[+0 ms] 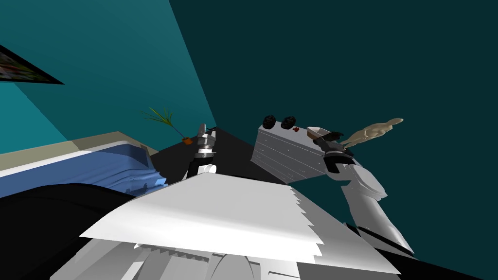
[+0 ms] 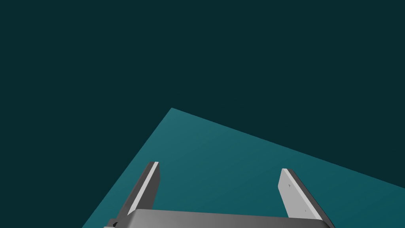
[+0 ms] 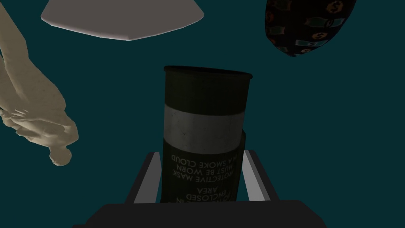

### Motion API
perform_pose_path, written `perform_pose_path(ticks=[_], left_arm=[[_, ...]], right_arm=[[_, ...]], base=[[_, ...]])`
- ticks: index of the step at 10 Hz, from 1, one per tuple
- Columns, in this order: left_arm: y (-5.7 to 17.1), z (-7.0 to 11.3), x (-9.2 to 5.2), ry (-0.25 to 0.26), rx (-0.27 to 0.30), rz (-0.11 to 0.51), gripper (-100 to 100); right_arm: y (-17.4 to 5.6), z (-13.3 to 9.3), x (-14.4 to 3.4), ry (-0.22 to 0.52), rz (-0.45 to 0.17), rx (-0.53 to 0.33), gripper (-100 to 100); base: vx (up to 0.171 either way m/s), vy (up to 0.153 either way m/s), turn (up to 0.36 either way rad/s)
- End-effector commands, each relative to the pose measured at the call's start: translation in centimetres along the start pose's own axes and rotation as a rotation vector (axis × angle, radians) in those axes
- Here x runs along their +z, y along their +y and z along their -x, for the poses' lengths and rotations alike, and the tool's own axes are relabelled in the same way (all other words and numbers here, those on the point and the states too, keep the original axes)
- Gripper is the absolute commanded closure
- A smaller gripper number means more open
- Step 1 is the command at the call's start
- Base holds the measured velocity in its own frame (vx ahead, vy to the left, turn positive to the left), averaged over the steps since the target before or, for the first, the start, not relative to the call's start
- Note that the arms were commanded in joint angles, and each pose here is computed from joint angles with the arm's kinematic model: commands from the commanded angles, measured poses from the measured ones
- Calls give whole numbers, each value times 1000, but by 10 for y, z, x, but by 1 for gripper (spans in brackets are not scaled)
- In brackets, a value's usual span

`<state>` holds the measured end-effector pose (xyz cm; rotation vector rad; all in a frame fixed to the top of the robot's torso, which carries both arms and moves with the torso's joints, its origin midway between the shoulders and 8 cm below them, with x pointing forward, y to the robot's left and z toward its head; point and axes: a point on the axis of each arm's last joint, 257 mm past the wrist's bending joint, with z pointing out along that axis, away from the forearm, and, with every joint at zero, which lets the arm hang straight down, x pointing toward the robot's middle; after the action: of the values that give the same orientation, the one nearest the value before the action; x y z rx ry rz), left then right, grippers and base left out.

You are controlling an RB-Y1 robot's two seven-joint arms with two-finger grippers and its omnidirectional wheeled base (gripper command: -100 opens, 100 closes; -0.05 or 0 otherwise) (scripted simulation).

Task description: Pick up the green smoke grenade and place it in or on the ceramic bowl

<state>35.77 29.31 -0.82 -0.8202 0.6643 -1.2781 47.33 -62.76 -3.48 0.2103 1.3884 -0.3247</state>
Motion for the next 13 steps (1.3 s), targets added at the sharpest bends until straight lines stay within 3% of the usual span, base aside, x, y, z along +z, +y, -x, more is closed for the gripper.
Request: perform_pose_path(ticks=[1,2,3,5,6,7,13], left_arm=[[0,0,0,0,0,0,0],[0,0,0,0,0,0,0],[0,0,0,0,0,0,0],[0,0,0,0,0,0,0],[0,0,0,0,0,0,0],[0,0,0,0,0,0,0],[0,0,0,0,0,0,0]], right_arm=[[-7,3,10,5,-3,-2,100],[-1,19,22,-13,25,-13,100],[-10,10,22,3,7,-11,100],[-8,28,42,-7,36,-26,100],[-20,22,42,10,17,-33,100],[-20,32,50,7,31,-46,100],[-43,39,67,47,29,-87,100]], base=[[47,-10,7],[60,-20,0],[50,-22,12],[79,-24,8],[103,-51,28],[90,-53,16],[69,-46,12]])
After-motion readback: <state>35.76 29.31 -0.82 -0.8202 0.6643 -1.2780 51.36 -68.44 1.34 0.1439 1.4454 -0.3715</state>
